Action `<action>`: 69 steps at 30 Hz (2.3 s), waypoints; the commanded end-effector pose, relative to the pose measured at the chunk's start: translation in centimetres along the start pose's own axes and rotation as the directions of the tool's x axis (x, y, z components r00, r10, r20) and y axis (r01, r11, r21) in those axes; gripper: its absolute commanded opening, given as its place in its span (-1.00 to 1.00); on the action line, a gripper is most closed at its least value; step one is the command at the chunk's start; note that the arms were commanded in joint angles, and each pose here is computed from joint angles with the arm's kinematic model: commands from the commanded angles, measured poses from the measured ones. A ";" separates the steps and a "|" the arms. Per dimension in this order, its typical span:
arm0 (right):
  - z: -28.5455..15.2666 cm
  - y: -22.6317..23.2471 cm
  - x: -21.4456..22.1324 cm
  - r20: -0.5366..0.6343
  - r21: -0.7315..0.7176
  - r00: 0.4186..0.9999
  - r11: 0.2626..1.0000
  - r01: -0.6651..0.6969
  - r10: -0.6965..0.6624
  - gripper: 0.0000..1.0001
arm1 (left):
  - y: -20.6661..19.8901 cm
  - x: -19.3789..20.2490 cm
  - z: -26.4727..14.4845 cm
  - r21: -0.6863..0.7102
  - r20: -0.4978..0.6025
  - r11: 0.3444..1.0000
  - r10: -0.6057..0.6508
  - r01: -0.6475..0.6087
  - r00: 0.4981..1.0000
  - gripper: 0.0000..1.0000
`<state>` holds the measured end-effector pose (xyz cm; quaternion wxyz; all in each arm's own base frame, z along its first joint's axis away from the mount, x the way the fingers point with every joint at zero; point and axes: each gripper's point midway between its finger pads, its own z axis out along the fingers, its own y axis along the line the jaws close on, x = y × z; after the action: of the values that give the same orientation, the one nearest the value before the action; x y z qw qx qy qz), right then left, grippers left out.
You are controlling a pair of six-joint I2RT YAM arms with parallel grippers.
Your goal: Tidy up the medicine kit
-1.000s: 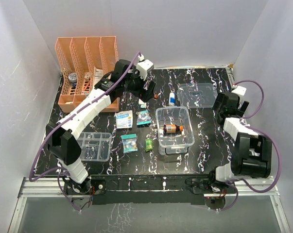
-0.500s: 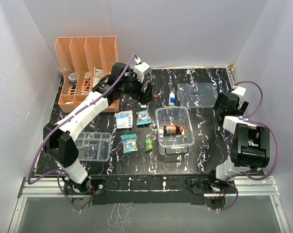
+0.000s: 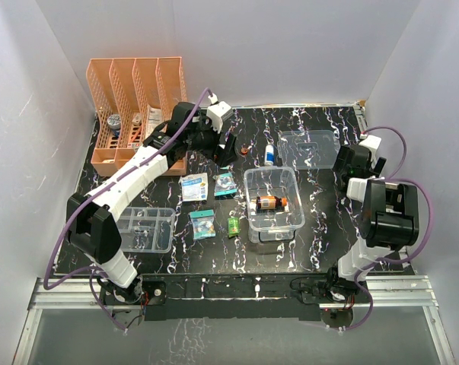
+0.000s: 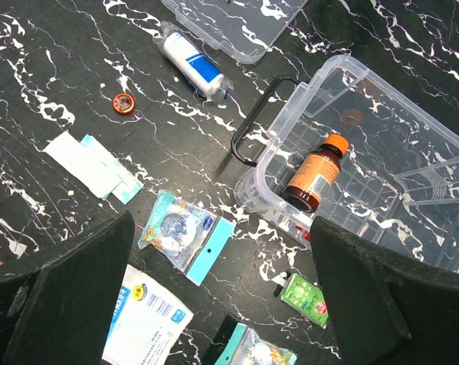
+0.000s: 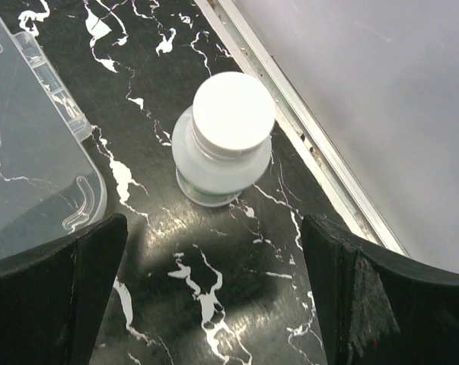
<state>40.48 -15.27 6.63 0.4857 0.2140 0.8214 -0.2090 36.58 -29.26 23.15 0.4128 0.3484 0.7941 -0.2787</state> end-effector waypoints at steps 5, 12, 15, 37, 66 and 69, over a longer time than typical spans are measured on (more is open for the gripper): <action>2.1 0.0 -4.1 0.070 0.042 0.997 0.998 -0.043 0.040 0.91 | -0.5 -2.7 -1.8 0.011 0.082 0.999 0.035 -0.036 0.996 0.97; 3.5 0.2 -3.5 0.044 0.060 0.998 0.997 -0.038 0.036 0.88 | -0.3 -2.5 -1.2 0.028 0.071 0.999 0.033 -0.035 0.997 0.97; 3.9 0.0 -3.2 0.025 0.077 0.999 0.996 -0.037 0.035 0.87 | -0.2 -2.5 -0.9 0.032 0.069 0.999 0.029 -0.031 0.997 0.97; 5.7 -0.4 -2.9 0.015 0.089 0.999 0.995 -0.043 0.042 0.52 | -0.1 -2.6 0.4 0.077 0.063 0.997 0.021 -0.026 0.998 0.97; -1.5 0.1 -5.1 -0.032 -0.008 0.998 0.998 -0.055 0.055 -1.00 | 0.2 -3.1 -1.5 0.038 0.043 0.999 0.010 -0.011 0.999 0.97; -3.4 -0.1 -5.8 -0.035 -0.032 0.998 0.998 -0.049 0.048 -1.00 | 0.4 -2.7 -2.0 0.019 0.027 1.000 -0.013 0.012 1.000 0.97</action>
<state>41.35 -15.38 9.70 0.4546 0.2332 0.8378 -0.1927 37.25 -29.46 23.73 0.4014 0.3557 0.7892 -0.2992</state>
